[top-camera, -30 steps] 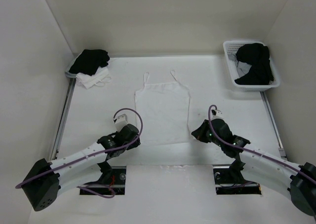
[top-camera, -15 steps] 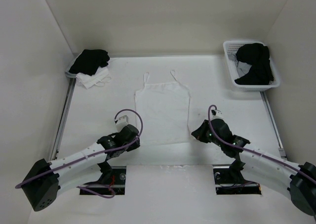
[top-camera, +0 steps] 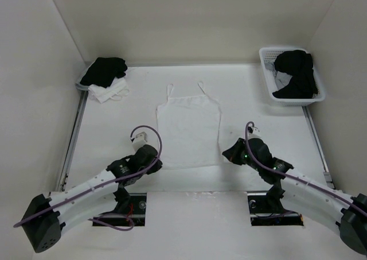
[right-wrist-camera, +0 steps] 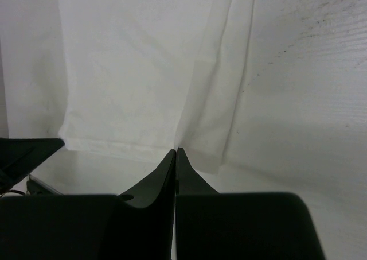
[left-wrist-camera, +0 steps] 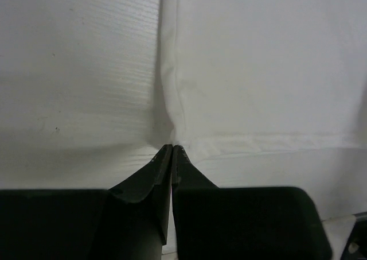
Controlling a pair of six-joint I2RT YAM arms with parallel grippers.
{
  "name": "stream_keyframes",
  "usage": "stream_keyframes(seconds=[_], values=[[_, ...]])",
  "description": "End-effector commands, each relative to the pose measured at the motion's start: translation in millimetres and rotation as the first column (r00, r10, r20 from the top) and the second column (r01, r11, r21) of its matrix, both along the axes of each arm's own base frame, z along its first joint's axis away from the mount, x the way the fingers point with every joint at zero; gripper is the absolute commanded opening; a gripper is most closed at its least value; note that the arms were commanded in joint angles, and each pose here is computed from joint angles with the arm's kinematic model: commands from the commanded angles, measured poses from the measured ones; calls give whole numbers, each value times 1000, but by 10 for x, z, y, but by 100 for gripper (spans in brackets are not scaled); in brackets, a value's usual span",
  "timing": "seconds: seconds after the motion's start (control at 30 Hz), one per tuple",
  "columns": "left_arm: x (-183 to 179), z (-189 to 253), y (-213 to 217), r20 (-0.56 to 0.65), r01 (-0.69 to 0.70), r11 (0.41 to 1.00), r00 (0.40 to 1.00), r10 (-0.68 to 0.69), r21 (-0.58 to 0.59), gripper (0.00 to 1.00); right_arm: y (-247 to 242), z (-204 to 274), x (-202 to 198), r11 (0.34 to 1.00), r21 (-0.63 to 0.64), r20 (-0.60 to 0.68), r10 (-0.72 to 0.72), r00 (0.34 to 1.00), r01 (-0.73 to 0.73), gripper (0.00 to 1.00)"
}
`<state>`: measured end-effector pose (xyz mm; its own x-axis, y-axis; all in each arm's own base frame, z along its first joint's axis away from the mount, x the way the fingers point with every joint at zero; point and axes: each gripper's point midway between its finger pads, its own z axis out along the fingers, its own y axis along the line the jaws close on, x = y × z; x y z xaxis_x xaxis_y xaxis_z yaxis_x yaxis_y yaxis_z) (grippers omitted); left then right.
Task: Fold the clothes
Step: Flatten the tank top out, then fold the tank top
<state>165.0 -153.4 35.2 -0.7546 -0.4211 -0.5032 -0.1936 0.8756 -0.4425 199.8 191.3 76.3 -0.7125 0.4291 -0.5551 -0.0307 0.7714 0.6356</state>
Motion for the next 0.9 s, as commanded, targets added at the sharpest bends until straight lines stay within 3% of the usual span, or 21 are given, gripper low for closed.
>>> stream_keyframes(seconds=[0.0, 0.27, 0.43, 0.63, 0.87], values=[[103, 337, -41, 103, -7, 997, 995, 14, -72, 0, 5, 172, 58, 999, 25, 39, -21, 999, 20, 1], [-63, 742, 251, 158, -70, 988, 983, 93, -140, 0, 46, 224, -338, 1000, 19, -31, 14, 999, -14, 0], [74, 1086, 408, 245, -137, 978, 954, 172, -155, 1, -31, 363, -413, 1000, -10, -14, -12, 1000, 12, 0], [630, 1638, 346, 401, -174, 960, 881, 252, -221, 2, -5, 816, 129, 998, -26, 122, -46, 992, 50, 1], [1455, 1789, 468, 446, -243, 930, 825, 348, -276, 2, 81, 1139, 1029, 997, -17, 204, -66, 977, 71, 1]])
